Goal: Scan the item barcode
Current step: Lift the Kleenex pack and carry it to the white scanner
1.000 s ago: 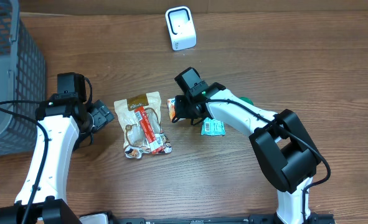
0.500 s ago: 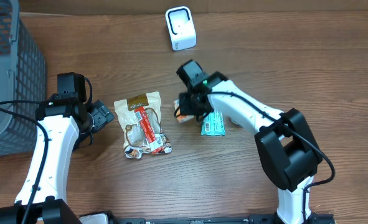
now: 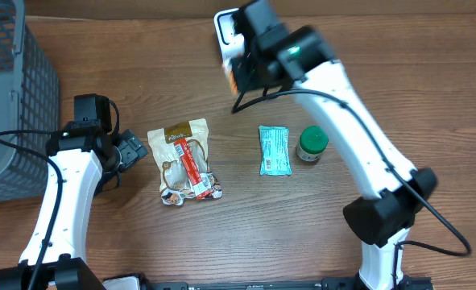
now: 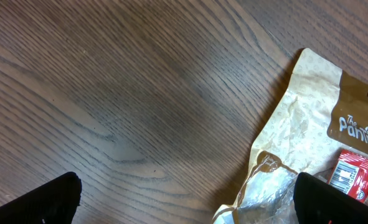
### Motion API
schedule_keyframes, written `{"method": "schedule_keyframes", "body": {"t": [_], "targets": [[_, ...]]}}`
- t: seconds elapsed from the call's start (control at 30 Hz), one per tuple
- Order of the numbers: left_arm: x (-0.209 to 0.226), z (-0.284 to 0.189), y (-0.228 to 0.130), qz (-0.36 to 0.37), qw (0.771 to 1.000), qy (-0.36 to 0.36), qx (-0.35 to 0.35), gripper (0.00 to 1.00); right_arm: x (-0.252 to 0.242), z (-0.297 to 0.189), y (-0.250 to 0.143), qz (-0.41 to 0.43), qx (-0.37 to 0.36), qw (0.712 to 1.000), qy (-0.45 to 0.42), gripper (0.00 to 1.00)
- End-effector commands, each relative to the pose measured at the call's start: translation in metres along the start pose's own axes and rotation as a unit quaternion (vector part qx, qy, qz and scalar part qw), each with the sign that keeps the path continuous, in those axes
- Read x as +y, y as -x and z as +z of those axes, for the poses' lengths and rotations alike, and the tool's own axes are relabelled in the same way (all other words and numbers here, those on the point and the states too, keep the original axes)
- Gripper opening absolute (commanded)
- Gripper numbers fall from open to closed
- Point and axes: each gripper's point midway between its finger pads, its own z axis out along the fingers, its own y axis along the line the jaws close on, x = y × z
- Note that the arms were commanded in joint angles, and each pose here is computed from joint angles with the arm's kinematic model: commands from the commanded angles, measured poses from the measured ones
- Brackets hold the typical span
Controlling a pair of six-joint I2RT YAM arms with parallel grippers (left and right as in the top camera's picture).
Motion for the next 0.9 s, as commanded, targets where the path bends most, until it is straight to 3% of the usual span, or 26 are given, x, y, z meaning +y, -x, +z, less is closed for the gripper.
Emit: {"method": "schedule_keyframes", "body": {"t": [0.0, 0.2, 0.37, 0.5, 0.87], "targets": [[0.003, 0.001, 0.0, 0.006, 1.0, 0.006, -0.002, 1.0, -0.028, -0.05, 0.029, -0.003, -0.061, 0.998, -0.013, 0.03], [0.003, 0.001, 0.0, 0.006, 1.0, 0.006, -0.002, 1.0, -0.057, -0.034, 0.051, -0.076, -0.088, 0.989, -0.092, 0.03], [0.003, 0.001, 0.0, 0.006, 1.0, 0.006, -0.002, 1.0, -0.049, -0.006, 0.08, -0.14, -0.127, 0.974, -0.127, 0.04], [0.003, 0.001, 0.0, 0.006, 1.0, 0.006, -0.002, 1.0, -0.033, 0.022, 0.102, -0.209, -0.155, 0.956, -0.133, 0.04], [0.003, 0.001, 0.0, 0.006, 1.0, 0.006, -0.002, 1.0, -0.033, 0.085, 0.143, -0.338, -0.196, 0.887, -0.247, 0.04]]}}
